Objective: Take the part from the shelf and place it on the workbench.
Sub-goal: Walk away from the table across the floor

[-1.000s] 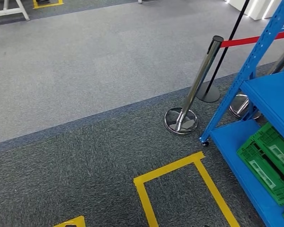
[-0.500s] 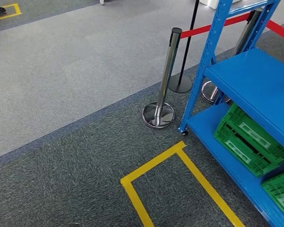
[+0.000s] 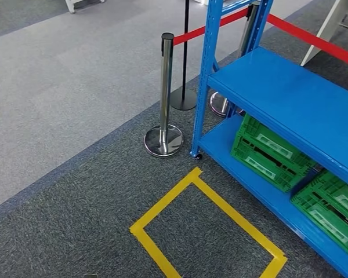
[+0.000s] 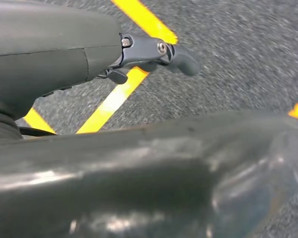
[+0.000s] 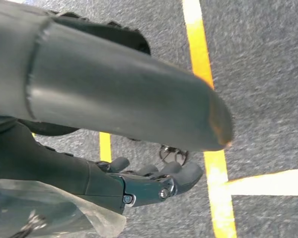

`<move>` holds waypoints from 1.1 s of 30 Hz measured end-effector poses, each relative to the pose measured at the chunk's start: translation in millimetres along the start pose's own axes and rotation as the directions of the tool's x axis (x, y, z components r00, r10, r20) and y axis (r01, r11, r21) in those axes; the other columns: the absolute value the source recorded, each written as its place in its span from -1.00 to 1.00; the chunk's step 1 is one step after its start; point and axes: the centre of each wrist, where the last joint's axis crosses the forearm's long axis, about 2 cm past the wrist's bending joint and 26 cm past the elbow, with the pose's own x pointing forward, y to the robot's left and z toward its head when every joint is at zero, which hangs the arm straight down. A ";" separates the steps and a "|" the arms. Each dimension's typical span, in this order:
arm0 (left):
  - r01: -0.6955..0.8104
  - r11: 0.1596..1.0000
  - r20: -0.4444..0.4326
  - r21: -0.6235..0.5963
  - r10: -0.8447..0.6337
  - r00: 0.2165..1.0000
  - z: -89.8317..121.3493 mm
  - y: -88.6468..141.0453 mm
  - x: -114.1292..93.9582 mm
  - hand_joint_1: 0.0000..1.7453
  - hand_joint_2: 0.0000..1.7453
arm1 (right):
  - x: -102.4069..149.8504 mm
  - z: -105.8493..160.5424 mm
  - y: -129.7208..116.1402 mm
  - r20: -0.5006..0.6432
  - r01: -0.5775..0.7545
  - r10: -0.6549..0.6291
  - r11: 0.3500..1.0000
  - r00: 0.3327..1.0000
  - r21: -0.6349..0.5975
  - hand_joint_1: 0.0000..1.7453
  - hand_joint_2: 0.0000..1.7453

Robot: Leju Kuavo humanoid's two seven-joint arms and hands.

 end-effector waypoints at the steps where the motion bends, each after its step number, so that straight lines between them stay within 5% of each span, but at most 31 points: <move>1: -0.003 1.000 -0.001 0.000 0.003 1.000 0.2 -0.8 0.2 -1.00 -1.00 | 0.1 -0.1 -0.7 0.002 -0.010 0.010 1.000 1.000 -0.003 -1.00 -1.00; 27: -0.084 0.996 -0.012 0.034 0.085 0.996 0.7 -2.3 0.3 -1.00 -1.00 | 4.5 -2.9 -1.0 -0.015 -0.168 0.170 0.981 0.985 0.094 -1.00 -1.00; 33: -0.142 0.987 -0.015 0.070 0.143 0.990 -0.8 0.5 1.4 -1.00 -1.00 | 4.9 -4.8 -5.3 -0.013 -0.384 0.389 0.912 0.921 0.143 -1.00 -1.00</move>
